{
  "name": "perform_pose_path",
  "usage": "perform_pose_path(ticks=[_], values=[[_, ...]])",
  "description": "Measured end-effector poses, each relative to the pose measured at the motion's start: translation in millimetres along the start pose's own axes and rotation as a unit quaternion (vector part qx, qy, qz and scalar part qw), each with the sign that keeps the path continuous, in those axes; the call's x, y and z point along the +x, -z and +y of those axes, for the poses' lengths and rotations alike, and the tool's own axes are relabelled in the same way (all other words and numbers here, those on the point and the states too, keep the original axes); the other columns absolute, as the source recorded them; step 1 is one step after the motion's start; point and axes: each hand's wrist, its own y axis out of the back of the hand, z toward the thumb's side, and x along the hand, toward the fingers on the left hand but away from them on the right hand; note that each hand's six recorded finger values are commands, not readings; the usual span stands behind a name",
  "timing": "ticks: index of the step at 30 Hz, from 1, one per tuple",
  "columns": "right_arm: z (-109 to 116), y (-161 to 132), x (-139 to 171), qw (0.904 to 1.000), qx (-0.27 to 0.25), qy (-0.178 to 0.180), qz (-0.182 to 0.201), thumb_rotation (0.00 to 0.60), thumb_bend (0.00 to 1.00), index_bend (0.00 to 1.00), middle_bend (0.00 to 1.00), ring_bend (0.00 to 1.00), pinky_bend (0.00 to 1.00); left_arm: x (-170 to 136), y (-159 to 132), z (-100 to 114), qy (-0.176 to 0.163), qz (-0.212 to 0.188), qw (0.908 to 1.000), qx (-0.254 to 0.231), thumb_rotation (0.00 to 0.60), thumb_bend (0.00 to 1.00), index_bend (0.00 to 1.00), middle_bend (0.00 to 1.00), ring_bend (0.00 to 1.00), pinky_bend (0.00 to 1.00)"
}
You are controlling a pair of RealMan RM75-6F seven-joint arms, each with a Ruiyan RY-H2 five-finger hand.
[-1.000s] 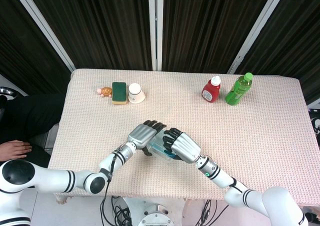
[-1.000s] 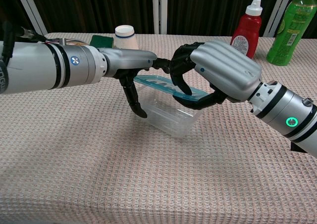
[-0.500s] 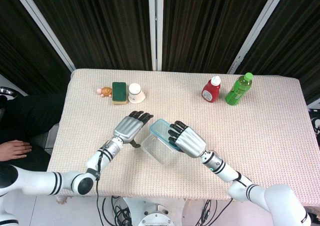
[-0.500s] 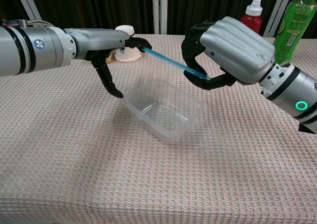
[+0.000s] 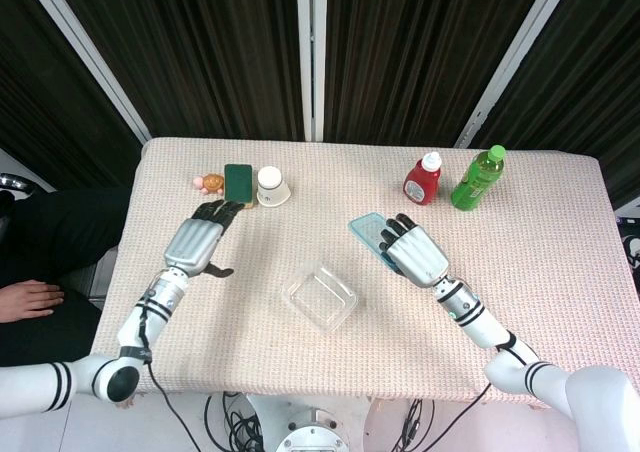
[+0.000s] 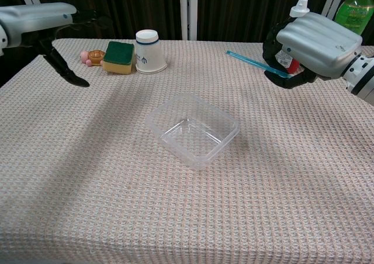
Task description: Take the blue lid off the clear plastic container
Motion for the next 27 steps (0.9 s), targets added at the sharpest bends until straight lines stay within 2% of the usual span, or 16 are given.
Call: perform_pose_path(ticks=[1,2,4,8,13,17,20,23,27], values=[[-4,4,0,0.9999,-0.002,-0.012,-0.008,0.600,0.29,0.27,0.34,0.13,0.11,-4,6,0,-0.003,0.006,1.0000,-0.002,0.600,0.06,0.02,0.04,0.00,0.08],[-8,7,1,0.9995,-0.005,-0.026,-0.016,0.600,0.18,0.09,0.25,0.06,0.04,-8,11,-1,-0.006,0.012,0.9999,-0.004,0.600,0.06,0.02,0.04,0.00,0.08],[-17,11,3,0.9977,-0.014,-0.058,-0.033,0.600,0.05,0.00,0.13,0.00,0.00,-17,23,-2,-0.009,0.024,0.9996,-0.008,0.600,0.06,0.02,0.04,0.00,0.08],[-23,8,8,0.9918,-0.045,-0.106,-0.055,0.600,0.00,0.00,0.00,0.00,0.00,-32,41,-3,-0.018,0.045,0.9986,-0.020,0.600,0.06,0.02,0.04,0.00,0.08],[-16,-7,23,0.9762,-0.131,-0.160,-0.065,0.600,0.00,0.00,0.00,0.00,0.00,-51,63,2,-0.043,0.069,0.9964,-0.024,0.600,0.06,0.02,0.04,0.00,0.08],[-3,-3,46,0.9611,-0.191,-0.184,-0.077,0.600,0.00,0.00,0.02,0.00,0.00,-69,82,11,-0.069,0.093,0.9933,-0.011,0.600,0.06,0.03,0.04,0.00,0.08],[6,7,65,0.9519,-0.233,-0.173,-0.099,0.600,0.02,0.01,0.13,0.00,0.01,-87,102,20,-0.094,0.114,0.9890,0.009,0.600,0.06,0.07,0.06,0.00,0.08],[19,23,82,0.9504,-0.251,-0.129,-0.130,0.600,0.08,0.06,0.18,0.00,0.03,-107,124,30,-0.124,0.133,0.9827,0.036,0.600,0.06,0.11,0.08,0.00,0.08],[45,52,122,0.9503,-0.242,-0.048,-0.189,0.600,0.09,0.06,0.18,0.00,0.03,-143,156,41,-0.164,0.170,0.9693,0.067,0.600,0.06,0.11,0.09,0.00,0.06]])
